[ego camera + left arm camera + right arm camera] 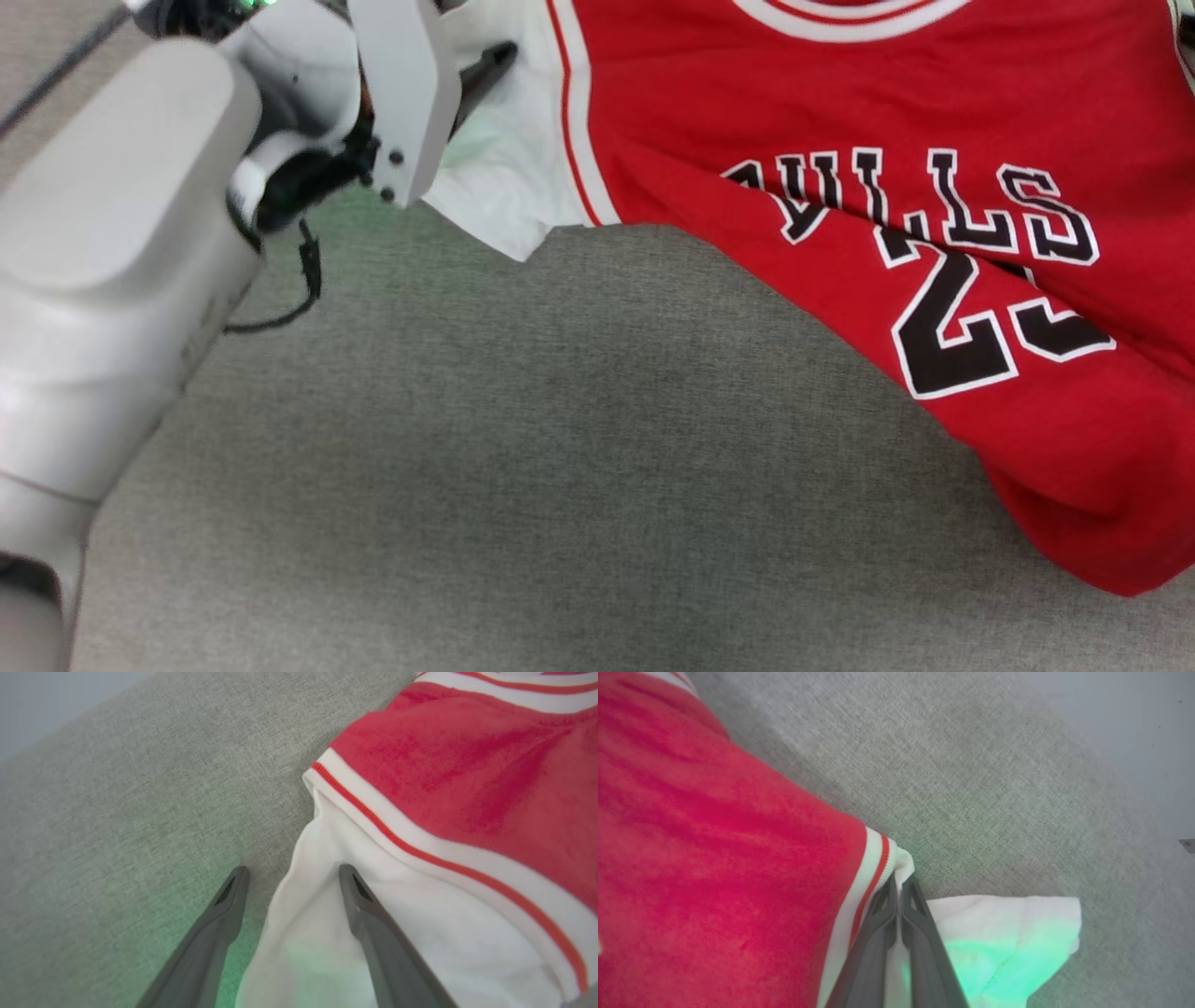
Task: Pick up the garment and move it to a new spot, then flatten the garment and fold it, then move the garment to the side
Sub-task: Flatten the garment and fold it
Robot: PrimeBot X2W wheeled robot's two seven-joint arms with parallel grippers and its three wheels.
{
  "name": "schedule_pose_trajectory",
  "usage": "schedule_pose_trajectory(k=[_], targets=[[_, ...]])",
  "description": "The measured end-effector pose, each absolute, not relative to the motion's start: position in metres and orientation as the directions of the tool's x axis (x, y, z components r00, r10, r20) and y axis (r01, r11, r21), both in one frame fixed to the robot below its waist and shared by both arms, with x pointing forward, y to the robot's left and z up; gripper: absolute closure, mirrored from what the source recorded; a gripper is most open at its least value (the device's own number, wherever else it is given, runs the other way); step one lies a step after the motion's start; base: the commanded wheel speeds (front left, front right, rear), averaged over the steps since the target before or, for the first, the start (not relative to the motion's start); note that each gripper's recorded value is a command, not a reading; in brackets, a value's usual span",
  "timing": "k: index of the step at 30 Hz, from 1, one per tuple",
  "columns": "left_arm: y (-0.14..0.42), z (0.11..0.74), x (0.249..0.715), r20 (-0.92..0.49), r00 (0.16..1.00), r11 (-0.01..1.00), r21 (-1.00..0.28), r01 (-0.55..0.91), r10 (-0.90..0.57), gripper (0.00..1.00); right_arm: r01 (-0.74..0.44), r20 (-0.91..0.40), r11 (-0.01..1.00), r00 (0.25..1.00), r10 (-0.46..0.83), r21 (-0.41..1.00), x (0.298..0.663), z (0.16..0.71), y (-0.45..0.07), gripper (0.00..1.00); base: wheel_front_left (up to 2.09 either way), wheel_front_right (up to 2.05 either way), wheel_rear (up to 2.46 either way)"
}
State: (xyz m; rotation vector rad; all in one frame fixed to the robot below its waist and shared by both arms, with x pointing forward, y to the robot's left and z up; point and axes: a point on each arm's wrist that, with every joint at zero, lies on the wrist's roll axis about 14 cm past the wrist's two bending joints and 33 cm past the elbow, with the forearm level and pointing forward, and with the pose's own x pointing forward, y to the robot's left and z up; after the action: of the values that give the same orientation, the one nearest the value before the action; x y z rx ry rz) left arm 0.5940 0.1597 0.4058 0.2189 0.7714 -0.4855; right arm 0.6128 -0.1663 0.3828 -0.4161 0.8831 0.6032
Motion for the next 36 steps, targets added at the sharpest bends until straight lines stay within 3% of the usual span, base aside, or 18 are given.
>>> schedule_pose_trajectory(k=[4,5,6,7,8,14,18,21,30,36], targets=[[0.152,0.391,0.600,-0.775,0.532,0.869,-0.045,0.493,-0.342,0.00,-0.647,-0.816,0.757,0.483,0.317,-0.088,0.614,0.377,-0.167,1.00,0.00,0.00,0.00],[0.150,0.389,0.601,-0.778,0.520,0.871,-0.070,0.486,-0.353,0.07,-0.648,-0.817,0.756,0.483,0.315,-0.092,0.614,0.377,-0.168,1.00,0.00,0.00,0.00],[0.146,0.387,0.601,-0.785,0.502,0.871,-0.094,0.483,-0.363,0.26,-0.648,-0.817,0.756,0.483,0.315,-0.091,0.614,0.376,-0.168,1.00,0.00,0.00,0.00],[0.145,0.385,0.600,-0.793,0.486,0.868,-0.104,0.485,-0.367,0.54,-0.648,-0.814,0.756,0.486,0.317,-0.092,0.614,0.375,-0.169,1.00,0.00,0.00,0.00],[0.142,0.385,0.600,-0.797,0.474,0.865,-0.117,0.488,-0.375,1.00,-0.648,-0.813,0.756,0.488,0.319,-0.092,0.614,0.375,-0.169,1.00,0.00,0.00,0.00],[0.133,0.394,0.597,-0.764,0.492,0.854,-0.145,0.499,-0.417,1.00,-0.645,-0.772,0.760,0.522,0.363,-0.078,0.612,0.386,-0.161,1.00,0.00,0.00,0.00],[0.135,0.411,0.606,-0.693,0.579,0.859,-0.114,0.499,-0.429,1.00,-0.642,-0.722,0.761,0.568,0.394,-0.090,0.614,0.402,-0.158,1.00,0.00,0.00,0.00],[0.137,0.440,0.625,-0.588,0.681,0.870,-0.084,0.486,-0.437,1.00,-0.624,-0.634,0.771,0.649,0.420,-0.128,0.630,0.433,-0.158,1.00,0.00,0.00,0.00],[0.148,0.557,0.689,-0.168,0.907,0.922,-0.045,0.384,-0.386,1.00,-0.395,-0.204,0.878,0.915,0.349,-0.269,0.701,0.567,-0.192,1.00,0.00,0.00,0.00],[0.156,0.689,0.719,0.256,0.928,0.957,-0.033,0.289,-0.271,1.00,-0.221,0.189,0.937,0.942,0.277,-0.270,0.727,0.678,-0.199,1.00,0.00,0.00,0.00]])
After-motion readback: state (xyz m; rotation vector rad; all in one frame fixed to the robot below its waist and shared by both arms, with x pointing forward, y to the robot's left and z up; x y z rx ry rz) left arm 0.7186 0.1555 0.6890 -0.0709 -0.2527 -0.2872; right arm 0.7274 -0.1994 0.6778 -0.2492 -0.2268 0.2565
